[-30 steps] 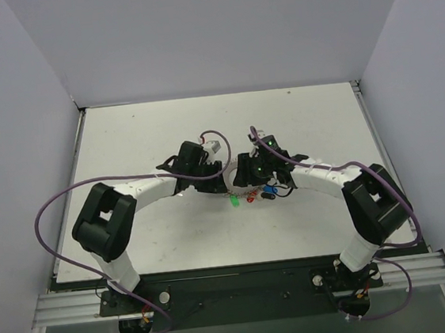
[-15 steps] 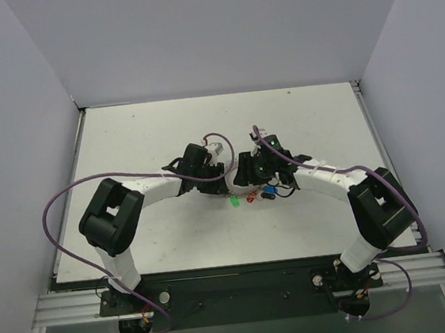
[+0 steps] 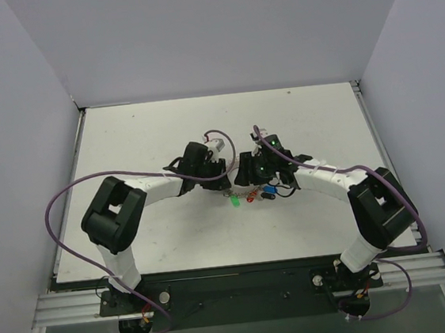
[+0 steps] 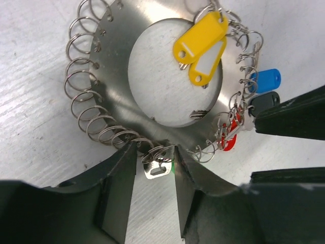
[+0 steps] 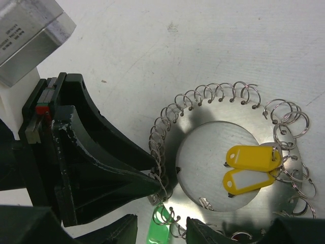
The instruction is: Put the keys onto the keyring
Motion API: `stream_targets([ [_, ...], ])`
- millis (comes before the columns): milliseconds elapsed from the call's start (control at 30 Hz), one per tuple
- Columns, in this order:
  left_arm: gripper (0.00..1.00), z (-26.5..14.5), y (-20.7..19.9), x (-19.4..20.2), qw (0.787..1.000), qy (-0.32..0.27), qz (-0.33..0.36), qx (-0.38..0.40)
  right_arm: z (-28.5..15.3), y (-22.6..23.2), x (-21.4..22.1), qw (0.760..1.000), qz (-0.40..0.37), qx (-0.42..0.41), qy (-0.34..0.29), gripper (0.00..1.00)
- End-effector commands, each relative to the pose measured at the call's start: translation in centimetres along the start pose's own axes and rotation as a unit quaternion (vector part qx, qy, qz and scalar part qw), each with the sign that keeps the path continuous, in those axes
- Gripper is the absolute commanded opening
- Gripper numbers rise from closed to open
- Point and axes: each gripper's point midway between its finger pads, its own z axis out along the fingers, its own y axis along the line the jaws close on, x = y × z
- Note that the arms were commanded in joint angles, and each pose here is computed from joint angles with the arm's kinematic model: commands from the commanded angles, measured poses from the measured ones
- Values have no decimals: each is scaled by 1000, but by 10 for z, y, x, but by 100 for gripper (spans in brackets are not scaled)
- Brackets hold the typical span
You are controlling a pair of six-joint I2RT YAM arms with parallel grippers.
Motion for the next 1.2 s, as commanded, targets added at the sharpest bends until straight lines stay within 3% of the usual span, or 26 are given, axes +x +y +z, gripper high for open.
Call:
stream_targets([
  [0, 40, 7, -21, -18, 998, -28, 19, 51, -10, -2, -7, 1000, -1, 4, -12, 43],
  [400, 33, -1, -31, -1, 995, -14, 36, 92, -12, -6, -8, 1000, 2, 8, -14, 43],
  [533, 45, -1, -23, 2, 997, -11, 39, 73, -13, -7, -7, 1000, 1, 8, -13, 43],
  [1167, 47, -29, -20, -7, 996, -35, 47, 70, -11, -10, -2, 1000, 4, 10, -8, 43],
])
